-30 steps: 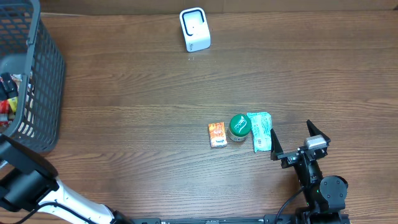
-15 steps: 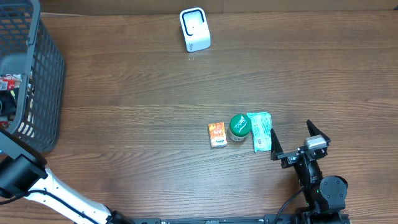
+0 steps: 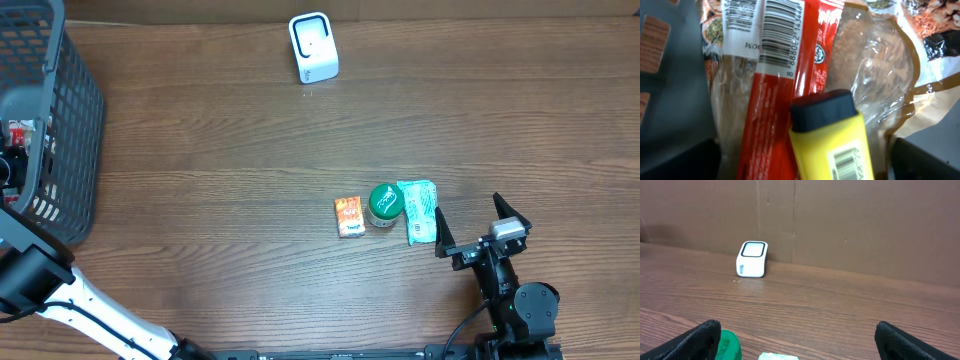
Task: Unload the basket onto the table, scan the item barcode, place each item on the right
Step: 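Reach the left gripper into the basket and grasp the snack bag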
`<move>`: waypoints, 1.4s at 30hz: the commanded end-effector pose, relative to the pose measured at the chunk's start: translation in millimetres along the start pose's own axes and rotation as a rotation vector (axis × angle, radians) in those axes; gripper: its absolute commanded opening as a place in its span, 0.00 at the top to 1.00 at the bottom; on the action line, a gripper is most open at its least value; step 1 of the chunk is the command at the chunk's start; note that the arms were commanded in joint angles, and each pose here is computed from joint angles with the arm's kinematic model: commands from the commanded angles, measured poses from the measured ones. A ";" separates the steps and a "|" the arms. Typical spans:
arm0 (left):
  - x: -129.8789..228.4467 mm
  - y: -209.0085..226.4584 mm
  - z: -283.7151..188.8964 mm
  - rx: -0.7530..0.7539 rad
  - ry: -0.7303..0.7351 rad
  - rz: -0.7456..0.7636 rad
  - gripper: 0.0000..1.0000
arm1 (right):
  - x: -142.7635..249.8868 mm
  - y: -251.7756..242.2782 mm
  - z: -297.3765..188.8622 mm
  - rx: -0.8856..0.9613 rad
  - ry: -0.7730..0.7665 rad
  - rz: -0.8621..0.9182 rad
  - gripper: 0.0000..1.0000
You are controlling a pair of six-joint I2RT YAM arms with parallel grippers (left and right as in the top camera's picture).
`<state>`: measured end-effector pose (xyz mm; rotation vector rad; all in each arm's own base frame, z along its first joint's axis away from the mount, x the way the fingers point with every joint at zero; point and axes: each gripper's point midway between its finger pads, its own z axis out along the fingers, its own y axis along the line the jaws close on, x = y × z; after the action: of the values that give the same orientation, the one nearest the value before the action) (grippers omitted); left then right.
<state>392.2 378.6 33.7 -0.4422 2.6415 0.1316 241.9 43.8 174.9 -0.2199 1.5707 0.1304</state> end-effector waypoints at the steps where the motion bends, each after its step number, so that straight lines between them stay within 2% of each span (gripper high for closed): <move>1: 33.0 -5.0 27.9 0.004 0.117 0.009 0.21 | 2.5 0.3 0.2 -0.001 -0.001 -0.001 0.00; 4: 40.6 -10.6 28.2 0.021 0.146 0.006 0.45 | 2.5 0.3 0.2 -0.001 -0.001 -0.001 0.00; 10: 49.3 -18.6 32.9 0.036 0.170 0.009 0.47 | 2.6 0.3 0.2 -0.001 -0.001 -0.001 0.00; 11: 49.1 -19.0 33.0 0.037 0.169 0.009 0.52 | 2.5 0.3 0.2 -0.001 -0.001 -0.001 0.00; 12: 48.6 -20.0 33.0 0.042 0.166 0.009 0.62 | 2.6 0.3 0.2 -0.001 -0.001 -0.001 0.00; 15: 47.3 -23.1 33.1 0.060 0.158 0.007 0.76 | 2.5 0.3 0.2 -0.001 -0.001 -0.001 0.00; 18: 48.4 -23.7 32.8 0.062 0.163 0.006 0.86 | 2.5 0.3 0.2 -0.001 -0.001 -0.001 0.00; 20: 48.2 -23.7 32.6 0.062 0.163 0.003 0.96 | 2.6 0.3 0.2 -0.001 -0.001 -0.001 0.00; 25: 34.2 -20.3 23.1 0.050 0.128 -0.033 0.96 | 2.5 0.3 0.2 -0.001 -0.001 -0.001 0.00; 30: 3.5 -12.3 -5.0 0.015 0.060 -0.115 0.96 | 2.5 0.3 0.2 -0.001 -0.001 -0.001 0.00; 38: -47.8 -3.7 -77.3 -0.045 -0.093 -0.153 0.96 | 2.6 0.3 0.2 -0.001 -0.001 -0.001 0.00; 42: -75.5 -1.0 -129.0 -0.088 -0.202 -0.167 0.96 | 2.5 0.3 0.2 -0.001 -0.001 -0.001 0.00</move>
<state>390.4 371.6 85.8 -0.6547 2.5874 0.1104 242.0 43.7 174.9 -0.2196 1.5703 0.1301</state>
